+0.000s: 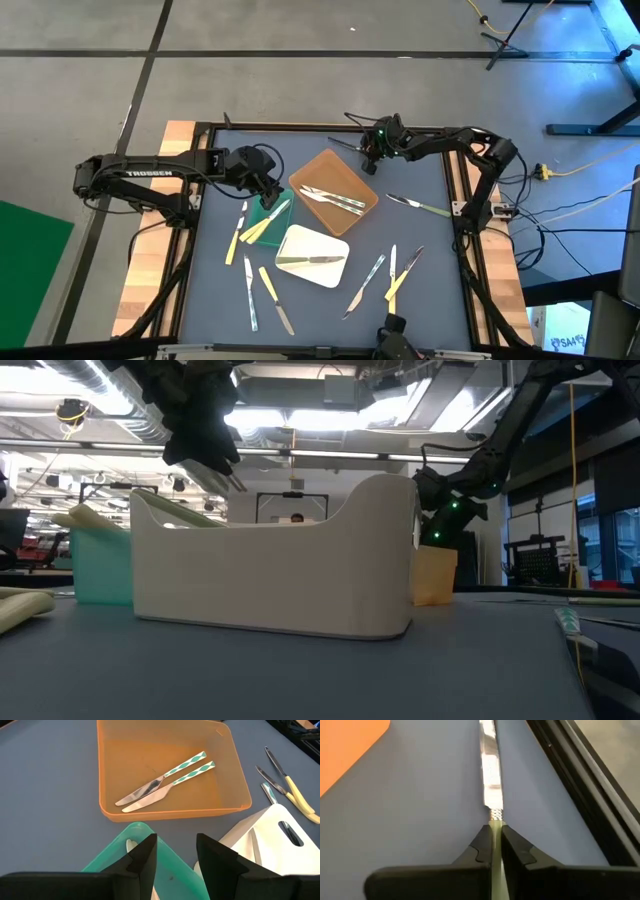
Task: Sort silverware by color (type)
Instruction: Put the green table knife into the white bin
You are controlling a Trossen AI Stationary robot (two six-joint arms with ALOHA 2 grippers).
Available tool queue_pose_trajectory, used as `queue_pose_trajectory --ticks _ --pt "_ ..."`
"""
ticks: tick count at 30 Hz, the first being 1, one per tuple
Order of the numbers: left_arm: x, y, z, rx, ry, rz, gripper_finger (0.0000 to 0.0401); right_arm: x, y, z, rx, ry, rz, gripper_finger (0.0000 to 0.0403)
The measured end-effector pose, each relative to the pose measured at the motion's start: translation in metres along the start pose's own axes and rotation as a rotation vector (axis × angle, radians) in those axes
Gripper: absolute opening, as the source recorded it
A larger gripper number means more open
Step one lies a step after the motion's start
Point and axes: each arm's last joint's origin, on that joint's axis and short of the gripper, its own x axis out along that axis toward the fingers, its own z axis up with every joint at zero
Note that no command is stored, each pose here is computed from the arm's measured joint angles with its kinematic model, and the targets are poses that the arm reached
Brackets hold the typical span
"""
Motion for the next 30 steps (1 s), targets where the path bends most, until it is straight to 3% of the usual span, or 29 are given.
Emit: queue_pose_trajectory --ticks 19,30 --pt "0.000 0.004 0.012 0.023 -0.110 0.021 0.0132 0.000 -0.001 -0.002 0.011 0.031 -0.037 0.0009" --pt "0.000 0.005 0.012 0.021 -0.111 0.024 0.0132 0.000 -0.002 -0.003 0.108 0.049 -0.093 0.0012"
